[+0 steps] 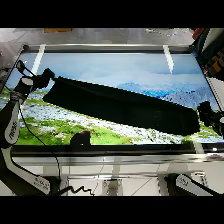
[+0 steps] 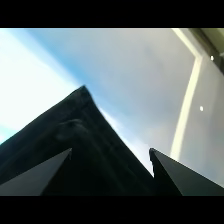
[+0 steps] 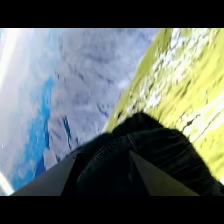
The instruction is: Fold the clothes and pants, and hang the long-sleeved shirts on hangers.
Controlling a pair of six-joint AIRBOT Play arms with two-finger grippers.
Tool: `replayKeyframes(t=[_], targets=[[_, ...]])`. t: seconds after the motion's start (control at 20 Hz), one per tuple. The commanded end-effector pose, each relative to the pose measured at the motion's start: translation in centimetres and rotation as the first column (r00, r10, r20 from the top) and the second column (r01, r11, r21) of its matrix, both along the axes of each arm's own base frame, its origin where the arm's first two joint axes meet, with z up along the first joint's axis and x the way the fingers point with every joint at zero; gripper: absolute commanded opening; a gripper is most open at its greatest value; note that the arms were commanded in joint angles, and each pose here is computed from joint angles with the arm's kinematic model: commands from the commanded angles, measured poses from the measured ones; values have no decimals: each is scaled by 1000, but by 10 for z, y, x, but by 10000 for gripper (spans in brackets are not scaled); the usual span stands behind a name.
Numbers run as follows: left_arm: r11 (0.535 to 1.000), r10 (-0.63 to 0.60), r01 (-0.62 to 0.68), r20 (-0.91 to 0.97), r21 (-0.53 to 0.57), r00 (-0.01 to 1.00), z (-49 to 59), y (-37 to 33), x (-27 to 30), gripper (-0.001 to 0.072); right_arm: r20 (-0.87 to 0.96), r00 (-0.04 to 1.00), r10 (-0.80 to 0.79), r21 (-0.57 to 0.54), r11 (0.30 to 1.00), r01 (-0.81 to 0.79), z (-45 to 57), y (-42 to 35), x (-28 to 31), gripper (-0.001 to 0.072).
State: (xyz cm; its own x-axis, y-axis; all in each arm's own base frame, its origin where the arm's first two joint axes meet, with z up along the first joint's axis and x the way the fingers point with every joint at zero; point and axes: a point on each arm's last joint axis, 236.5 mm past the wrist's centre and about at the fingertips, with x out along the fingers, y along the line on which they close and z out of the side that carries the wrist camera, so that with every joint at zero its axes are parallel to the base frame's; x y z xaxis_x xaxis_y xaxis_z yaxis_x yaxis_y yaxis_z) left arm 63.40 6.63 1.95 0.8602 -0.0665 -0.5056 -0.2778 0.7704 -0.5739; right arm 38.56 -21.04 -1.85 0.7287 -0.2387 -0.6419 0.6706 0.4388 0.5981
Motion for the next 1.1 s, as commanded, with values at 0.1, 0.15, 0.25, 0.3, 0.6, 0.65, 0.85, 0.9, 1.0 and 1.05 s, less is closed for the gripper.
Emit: replayKeyframes(t=[0.1, 0.15, 0.25, 0.3, 0.6, 0.65, 0.85, 0.9, 1.0, 1.05], targets=[[927, -151, 89, 147, 363, 978, 80, 8, 7, 559, -41, 982, 182, -277, 943, -186, 39, -10, 25, 361], [915, -162, 89, 157, 393, 974, 96, 11, 2, 559, -33, 980, 195, -288, 937, -196, 48, -10, 29, 361], [916, -192, 133, 122, 379, 974, 105, 14, -12, 558, -18, 977, 212, -293, 933, -208, 61, -7, 33, 361], [927, -210, 175, 74, 333, 975, 97, 13, -22, 557, -18, 974, 225, -287, 932, -220, 63, -4, 33, 361], [970, -241, 224, -274, -94, 931, 5, 10, -110, 161, -168, 864, 474, -225, 835, -502, 35, 46, 18, 361], [973, -230, 210, -287, -100, 930, -3, 8, -119, 161, -207, 809, 550, -216, 781, -586, 29, 61, 13, 361], [983, -22, -37, -318, -178, 948, -39, 23, -141, 138, -221, 713, 666, -178, 691, -701, 23, 109, 16, 363], [980, -10, -59, -343, -191, 939, -52, 22, -147, 271, -225, 684, 693, -185, 659, -729, 23, 122, 20, 397], [976, -14, -71, -387, -205, 922, -76, 20, -153, 704, -248, 604, 757, -225, 561, -796, 24, 151, 26, 585], [975, -15, -76, -400, -209, 916, -85, 20, -154, 711, -251, 584, 772, -244, 534, -810, 25, 163, 31, 586]])
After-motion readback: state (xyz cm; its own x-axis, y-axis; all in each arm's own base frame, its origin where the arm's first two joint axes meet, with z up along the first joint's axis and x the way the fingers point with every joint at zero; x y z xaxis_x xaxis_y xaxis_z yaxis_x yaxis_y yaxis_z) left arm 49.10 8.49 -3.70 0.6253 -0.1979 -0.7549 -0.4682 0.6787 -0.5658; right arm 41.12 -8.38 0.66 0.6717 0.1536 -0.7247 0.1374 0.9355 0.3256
